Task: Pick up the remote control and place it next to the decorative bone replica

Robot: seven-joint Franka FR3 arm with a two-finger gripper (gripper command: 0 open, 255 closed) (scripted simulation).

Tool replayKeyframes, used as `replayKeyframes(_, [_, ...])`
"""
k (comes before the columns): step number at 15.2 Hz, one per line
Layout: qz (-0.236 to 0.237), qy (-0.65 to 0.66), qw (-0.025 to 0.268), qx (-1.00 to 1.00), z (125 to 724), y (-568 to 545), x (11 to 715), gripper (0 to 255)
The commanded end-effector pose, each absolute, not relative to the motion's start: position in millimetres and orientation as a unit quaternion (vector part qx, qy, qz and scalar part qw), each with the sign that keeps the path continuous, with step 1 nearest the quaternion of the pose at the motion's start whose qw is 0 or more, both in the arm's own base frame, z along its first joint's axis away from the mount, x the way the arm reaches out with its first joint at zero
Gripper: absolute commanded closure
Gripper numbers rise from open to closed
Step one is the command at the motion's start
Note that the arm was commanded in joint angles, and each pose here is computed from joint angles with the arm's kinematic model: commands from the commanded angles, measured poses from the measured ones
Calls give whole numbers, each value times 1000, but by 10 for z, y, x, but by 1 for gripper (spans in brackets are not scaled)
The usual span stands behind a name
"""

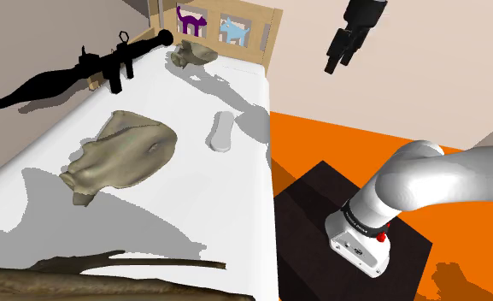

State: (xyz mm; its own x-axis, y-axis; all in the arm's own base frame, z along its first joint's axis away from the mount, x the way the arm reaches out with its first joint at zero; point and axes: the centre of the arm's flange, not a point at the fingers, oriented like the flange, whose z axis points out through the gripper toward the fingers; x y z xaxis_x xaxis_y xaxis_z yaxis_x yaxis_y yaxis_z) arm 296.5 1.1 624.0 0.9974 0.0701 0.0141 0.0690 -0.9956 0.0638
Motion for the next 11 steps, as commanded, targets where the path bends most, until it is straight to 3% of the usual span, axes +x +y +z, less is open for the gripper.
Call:
replayKeyframes(1, [8,35,32,999,6240,11,2965,0])
replayKeyframes(11, [5,-104,18,994,5349,752,3554,0])
